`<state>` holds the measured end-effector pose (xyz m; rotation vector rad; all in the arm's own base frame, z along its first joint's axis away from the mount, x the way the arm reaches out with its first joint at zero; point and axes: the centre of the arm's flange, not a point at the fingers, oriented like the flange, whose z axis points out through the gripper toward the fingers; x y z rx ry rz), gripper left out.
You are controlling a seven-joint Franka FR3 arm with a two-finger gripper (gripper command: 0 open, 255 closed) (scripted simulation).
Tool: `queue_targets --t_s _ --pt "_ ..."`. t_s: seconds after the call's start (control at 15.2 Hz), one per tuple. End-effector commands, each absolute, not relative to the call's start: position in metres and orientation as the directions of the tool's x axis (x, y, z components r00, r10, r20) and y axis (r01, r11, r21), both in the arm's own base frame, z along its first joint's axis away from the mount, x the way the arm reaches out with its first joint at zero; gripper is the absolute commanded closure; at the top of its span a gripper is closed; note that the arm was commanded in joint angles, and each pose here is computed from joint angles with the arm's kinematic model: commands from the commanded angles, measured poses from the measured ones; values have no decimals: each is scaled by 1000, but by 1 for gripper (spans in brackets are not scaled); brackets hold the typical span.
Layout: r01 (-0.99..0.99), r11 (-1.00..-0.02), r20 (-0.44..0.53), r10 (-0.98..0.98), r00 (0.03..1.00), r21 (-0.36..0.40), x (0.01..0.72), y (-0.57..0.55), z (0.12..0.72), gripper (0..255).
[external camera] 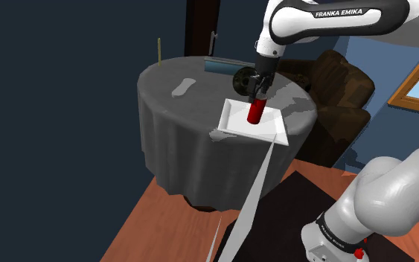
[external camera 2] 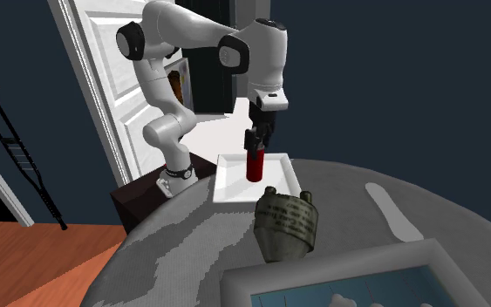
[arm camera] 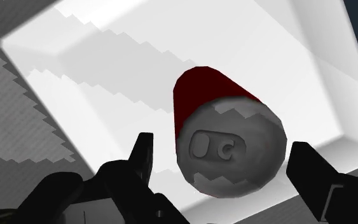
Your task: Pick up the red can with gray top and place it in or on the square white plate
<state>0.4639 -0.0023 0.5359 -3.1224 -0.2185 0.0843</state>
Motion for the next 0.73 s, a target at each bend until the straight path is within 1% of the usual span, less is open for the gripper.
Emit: queue_targets --t_s 0.0,0.2,0.46,0.66 --pt "139 -990 -53 139 989 -14 464 -2 536 0" --pt "139 -990 -53 139 989 -14 464 -2 536 0" --pt "139 -990 -53 139 989 -14 467 -3 586 0" --pt "139 -990 -53 139 989 -14 467 -3 586 0"
